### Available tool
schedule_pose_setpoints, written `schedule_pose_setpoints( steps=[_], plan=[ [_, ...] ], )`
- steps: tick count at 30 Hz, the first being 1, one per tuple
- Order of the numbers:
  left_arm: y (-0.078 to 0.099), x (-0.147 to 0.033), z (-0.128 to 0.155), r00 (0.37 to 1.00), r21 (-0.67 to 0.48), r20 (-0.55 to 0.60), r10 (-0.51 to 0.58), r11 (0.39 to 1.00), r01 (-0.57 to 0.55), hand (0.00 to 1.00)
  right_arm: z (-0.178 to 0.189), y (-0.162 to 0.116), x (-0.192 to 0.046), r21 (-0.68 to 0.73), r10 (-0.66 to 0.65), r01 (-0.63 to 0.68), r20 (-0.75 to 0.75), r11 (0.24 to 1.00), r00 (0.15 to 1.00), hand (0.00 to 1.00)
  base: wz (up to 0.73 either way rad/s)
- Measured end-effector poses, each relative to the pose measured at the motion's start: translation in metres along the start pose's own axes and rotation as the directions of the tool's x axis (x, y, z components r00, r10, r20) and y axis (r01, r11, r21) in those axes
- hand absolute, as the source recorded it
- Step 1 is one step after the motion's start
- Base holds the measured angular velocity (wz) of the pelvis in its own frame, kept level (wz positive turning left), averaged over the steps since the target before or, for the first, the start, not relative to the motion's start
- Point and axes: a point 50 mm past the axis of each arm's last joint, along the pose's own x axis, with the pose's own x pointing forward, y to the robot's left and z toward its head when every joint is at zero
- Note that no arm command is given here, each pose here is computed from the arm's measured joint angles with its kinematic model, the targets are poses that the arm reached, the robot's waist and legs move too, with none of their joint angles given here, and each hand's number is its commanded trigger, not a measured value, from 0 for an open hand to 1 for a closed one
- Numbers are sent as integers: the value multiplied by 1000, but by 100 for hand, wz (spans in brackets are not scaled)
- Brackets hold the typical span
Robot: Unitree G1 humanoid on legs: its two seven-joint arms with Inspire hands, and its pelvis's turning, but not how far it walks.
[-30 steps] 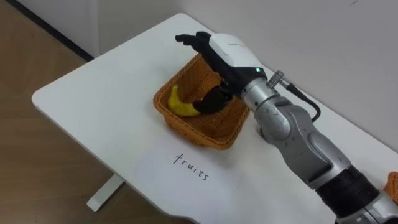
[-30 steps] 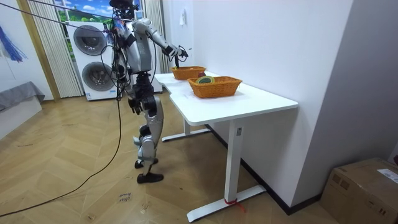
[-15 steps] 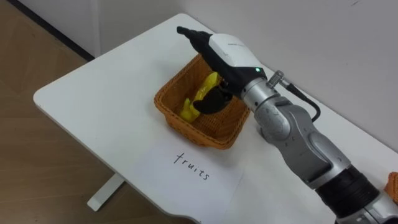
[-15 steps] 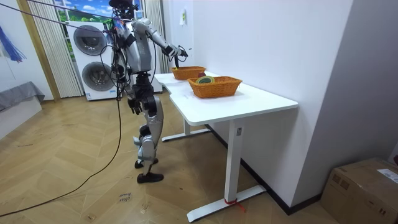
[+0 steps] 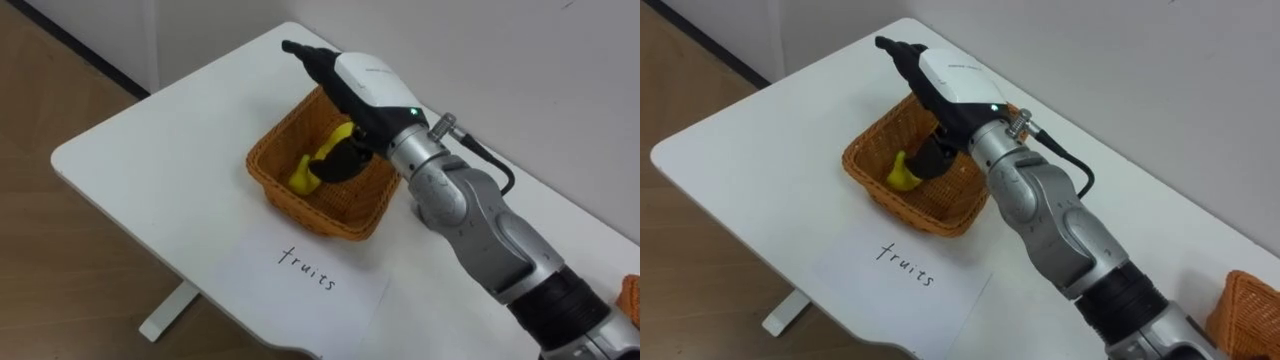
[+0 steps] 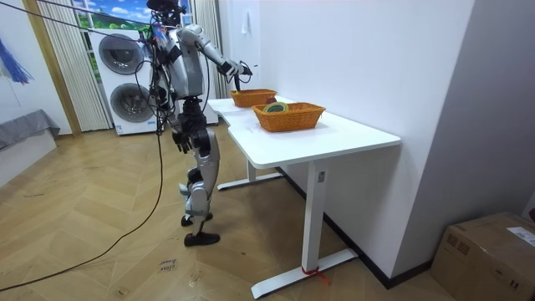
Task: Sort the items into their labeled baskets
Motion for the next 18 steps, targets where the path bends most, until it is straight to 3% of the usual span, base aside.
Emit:
schedule_pose_setpoints(
  steps=[4,8,18],
  plan=[
    [-2,-3,-3,1000,-1,3,7,1000,-7,0,-1,-1,-1,14,-1,1,-1,1000,1000,0,1],
    [-4,-4,0,1000,-15,7,13,1000,-13,0,-11,-1,-7,137,-7,12,-37,990,999,0,4],
    [-22,-13,-7,1000,-42,-24,-1,999,0,0,-44,-11,-29,270,-123,171,-185,947,975,0,-3]
  ],
)
